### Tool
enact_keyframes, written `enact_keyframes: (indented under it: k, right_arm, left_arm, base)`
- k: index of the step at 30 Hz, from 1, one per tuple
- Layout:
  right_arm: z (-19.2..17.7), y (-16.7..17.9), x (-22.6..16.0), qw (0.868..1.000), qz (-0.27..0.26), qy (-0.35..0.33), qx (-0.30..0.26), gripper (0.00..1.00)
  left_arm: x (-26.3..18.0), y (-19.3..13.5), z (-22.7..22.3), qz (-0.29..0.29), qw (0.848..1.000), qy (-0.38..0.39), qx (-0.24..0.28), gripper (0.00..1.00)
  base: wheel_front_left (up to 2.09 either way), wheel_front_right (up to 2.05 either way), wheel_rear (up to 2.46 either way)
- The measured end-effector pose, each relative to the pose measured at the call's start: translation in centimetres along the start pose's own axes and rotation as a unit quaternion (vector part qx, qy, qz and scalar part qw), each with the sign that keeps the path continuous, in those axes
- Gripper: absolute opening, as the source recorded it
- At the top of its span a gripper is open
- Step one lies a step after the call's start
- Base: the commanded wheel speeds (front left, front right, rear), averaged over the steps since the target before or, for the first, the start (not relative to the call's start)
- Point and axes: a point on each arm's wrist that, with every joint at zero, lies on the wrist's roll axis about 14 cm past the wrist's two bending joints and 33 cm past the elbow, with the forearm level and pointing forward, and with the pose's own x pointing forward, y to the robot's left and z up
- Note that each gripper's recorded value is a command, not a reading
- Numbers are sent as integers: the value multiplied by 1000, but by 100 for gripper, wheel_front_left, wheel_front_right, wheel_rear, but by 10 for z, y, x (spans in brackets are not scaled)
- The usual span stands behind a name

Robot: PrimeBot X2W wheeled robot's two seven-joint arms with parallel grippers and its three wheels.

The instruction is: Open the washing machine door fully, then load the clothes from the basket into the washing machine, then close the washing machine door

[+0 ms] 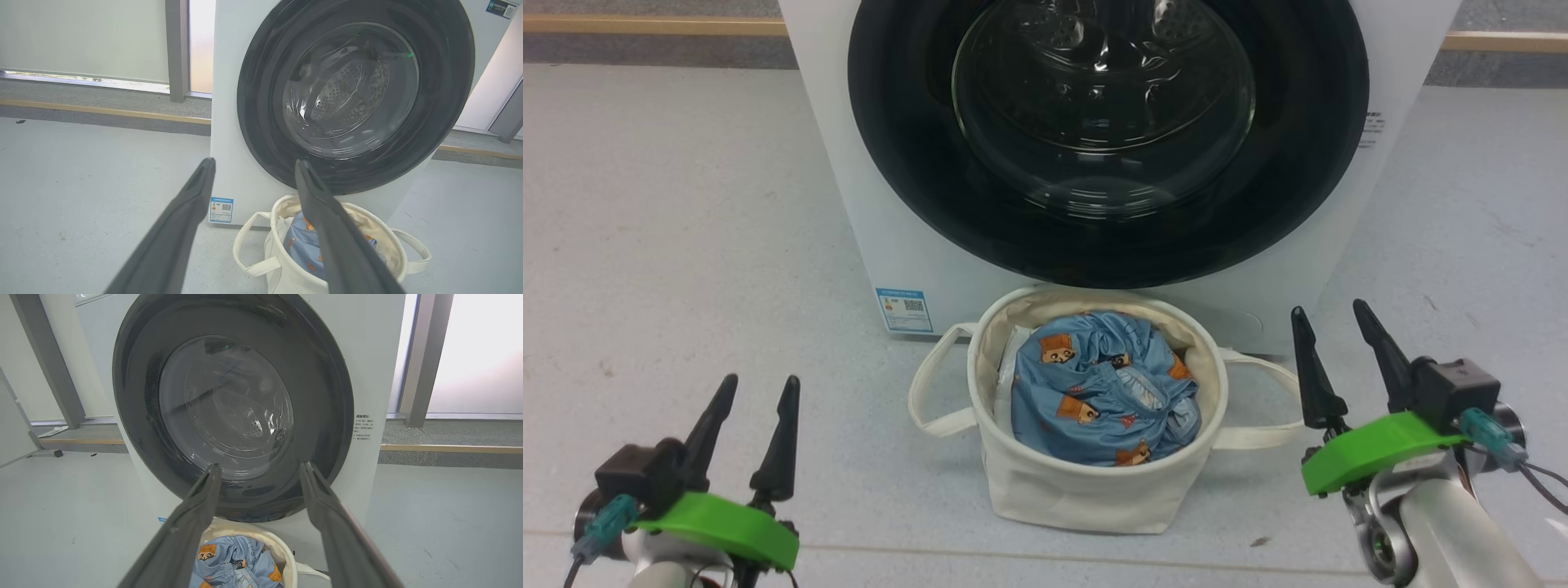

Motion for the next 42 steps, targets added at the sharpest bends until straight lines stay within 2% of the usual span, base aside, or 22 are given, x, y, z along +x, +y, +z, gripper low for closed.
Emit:
enact_keyframes:
  k: [9, 42]
  right_arm:
    - [7, 5, 8, 999, 16, -8, -48, 100]
    - [8, 1, 9, 999, 6, -11, -42, 100]
  left_arm:
    - [3, 1, 5, -7, 999, -7, 39, 100]
    - [6, 3, 7, -6, 999, -11, 48, 100]
  base:
    - [0, 0, 0]
    - [0, 0, 0]
